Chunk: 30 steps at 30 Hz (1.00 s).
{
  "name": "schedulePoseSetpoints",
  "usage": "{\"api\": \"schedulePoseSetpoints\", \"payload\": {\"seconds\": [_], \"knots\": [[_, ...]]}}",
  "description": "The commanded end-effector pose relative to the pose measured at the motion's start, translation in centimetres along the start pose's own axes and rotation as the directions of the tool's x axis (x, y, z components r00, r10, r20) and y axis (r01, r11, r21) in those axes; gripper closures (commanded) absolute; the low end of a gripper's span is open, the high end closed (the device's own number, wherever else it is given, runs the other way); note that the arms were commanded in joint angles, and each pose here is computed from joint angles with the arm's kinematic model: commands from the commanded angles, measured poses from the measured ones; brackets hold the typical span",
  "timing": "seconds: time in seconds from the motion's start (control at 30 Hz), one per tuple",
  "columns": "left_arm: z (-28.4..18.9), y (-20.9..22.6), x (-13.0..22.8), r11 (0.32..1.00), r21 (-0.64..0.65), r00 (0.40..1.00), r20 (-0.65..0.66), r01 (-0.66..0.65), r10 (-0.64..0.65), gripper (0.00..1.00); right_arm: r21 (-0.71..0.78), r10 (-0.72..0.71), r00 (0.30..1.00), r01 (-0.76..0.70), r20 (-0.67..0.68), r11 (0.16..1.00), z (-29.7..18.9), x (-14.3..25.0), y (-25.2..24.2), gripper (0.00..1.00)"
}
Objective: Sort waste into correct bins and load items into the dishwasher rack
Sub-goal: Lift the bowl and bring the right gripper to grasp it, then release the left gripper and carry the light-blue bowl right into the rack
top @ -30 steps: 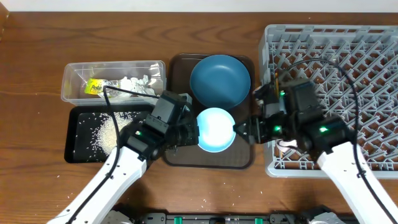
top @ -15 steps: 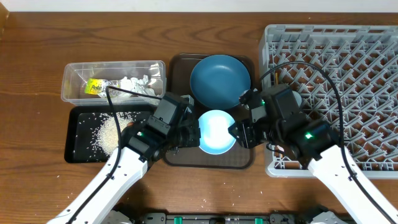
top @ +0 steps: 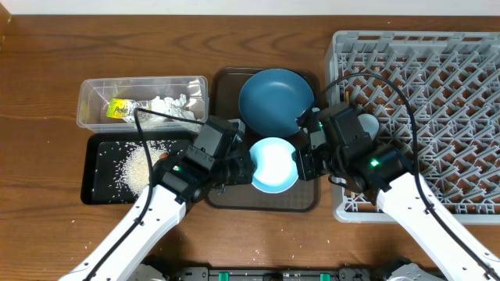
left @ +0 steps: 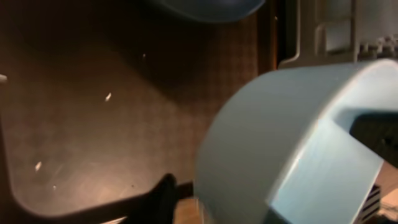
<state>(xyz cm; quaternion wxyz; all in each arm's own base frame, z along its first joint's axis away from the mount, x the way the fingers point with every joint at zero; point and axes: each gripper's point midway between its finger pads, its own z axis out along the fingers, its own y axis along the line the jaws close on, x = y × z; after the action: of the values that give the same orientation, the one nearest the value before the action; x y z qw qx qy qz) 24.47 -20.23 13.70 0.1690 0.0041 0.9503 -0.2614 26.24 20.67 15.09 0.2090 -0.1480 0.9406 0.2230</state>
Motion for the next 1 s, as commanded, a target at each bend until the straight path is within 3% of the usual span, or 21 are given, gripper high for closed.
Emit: {"api": "schedulePoseSetpoints", "payload": {"seconds": [0.0, 0.23, 0.37, 0.5, 0.7, 0.83, 0.97], "knots": [[-0.2, -0.7, -1.1, 1.000, 0.026, 0.999, 0.047, -0.012, 0.011, 0.60, 0.106, -0.019, 0.999, 0.014, 0.040, 0.994, -0.2, -0.8, -1.7, 0.99], [-3.2, -4.1, -4.7, 0.984, 0.152, 0.968, 0.244, -0.092, 0.053, 0.49, 0.486, -0.087, 0.975, -0.024, 0.205, 0.874, -2.8, -4.2, -8.0, 0.99], [-4.9, -4.8, -5.1, 0.978, 0.175, 0.953, 0.296, -0.114, 0.058, 0.42, 0.693, -0.256, 0.926, -0.009, 0.279, 0.721, -6.2, -7.8, -10.5, 0.99], [-5.1, -4.7, -4.8, 0.979, 0.172, 0.955, 0.291, -0.111, 0.057, 0.24, 0.828, -0.385, 0.858, -0.081, 0.342, 0.556, -10.4, -11.3, -11.6, 0.99], [-4.8, -4.6, -4.7, 0.980, 0.167, 0.958, 0.281, -0.107, 0.056, 0.13, 0.925, -0.489, 0.824, -0.104, 0.286, 0.367, -14.6, -13.9, -13.5, 0.99], [-4.7, -4.5, -4.7, 0.981, 0.166, 0.959, 0.279, -0.106, 0.056, 0.09, 0.956, -0.488, 0.842, -0.097, 0.228, 0.278, -15.3, -14.7, -16.4, 0.98], [-4.4, -4.4, -4.5, 0.982, 0.160, 0.962, 0.267, -0.102, 0.057, 0.07, 0.993, -0.459, 0.881, -0.073, 0.110, 0.098, -16.0, -15.4, -20.3, 0.98]]}}
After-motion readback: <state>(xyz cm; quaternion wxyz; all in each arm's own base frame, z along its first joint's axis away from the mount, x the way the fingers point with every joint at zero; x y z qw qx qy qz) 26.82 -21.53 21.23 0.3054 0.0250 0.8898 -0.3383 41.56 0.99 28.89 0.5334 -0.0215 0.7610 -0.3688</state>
